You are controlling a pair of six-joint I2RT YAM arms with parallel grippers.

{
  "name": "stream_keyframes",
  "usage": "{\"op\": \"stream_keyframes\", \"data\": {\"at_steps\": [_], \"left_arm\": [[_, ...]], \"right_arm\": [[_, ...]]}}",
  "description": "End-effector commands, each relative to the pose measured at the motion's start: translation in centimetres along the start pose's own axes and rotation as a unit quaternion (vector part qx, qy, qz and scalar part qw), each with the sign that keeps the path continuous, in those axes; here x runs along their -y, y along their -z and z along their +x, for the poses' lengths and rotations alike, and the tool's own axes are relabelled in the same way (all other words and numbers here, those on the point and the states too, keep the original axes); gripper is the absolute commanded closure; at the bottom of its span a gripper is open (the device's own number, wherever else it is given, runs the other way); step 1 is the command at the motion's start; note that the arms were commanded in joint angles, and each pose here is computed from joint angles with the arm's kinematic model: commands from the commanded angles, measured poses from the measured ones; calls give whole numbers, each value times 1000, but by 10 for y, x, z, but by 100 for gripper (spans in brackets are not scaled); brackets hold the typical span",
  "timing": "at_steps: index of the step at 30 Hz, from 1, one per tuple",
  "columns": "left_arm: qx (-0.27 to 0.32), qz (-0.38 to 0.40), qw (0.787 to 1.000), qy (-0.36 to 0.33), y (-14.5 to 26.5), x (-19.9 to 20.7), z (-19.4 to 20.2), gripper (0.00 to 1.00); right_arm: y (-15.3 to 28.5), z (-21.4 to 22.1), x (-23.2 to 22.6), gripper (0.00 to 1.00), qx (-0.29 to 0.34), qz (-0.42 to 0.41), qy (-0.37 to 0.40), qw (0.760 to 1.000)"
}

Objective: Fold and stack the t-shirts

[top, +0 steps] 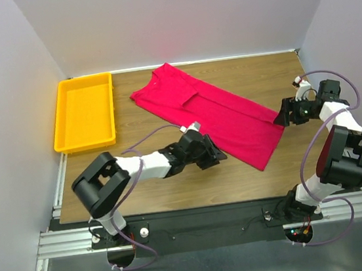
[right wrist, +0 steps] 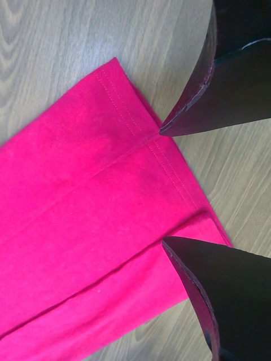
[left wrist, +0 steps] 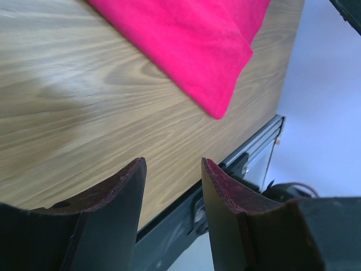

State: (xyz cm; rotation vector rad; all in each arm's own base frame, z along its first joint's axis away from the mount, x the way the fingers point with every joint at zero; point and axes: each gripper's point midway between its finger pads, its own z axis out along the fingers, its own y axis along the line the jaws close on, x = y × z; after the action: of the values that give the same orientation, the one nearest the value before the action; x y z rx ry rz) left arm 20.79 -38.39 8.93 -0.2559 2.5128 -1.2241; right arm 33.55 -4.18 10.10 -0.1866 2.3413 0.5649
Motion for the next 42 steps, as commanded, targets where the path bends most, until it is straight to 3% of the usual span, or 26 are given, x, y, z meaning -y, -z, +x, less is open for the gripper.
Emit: {"op": "stream_keyframes", "data": {"at_steps": [1, 9, 18, 22, 31, 42], "left_arm": [[40, 35, 996, 70, -26, 37, -12, 45], [10, 2, 991, 134, -72, 45, 13, 48], [-32, -90, 979, 182, -105, 16, 51, 53], [-18, -123, 973, 195, -112, 1, 49, 55], [-1, -147, 970, 193, -116, -15, 41, 74], [8, -138, 974, 177, -119, -16, 26, 71]], "right_arm": [[8, -16, 3, 23, 25, 20, 16, 999], [10, -17, 2, 22, 29, 22, 21, 999], [12, -19, 2, 22, 34, 25, 26, 999], [14, -19, 1, 22, 36, 24, 24, 999], [18, -21, 0, 22, 43, 25, 28, 998], [19, -19, 1, 22, 44, 25, 28, 998]]}}
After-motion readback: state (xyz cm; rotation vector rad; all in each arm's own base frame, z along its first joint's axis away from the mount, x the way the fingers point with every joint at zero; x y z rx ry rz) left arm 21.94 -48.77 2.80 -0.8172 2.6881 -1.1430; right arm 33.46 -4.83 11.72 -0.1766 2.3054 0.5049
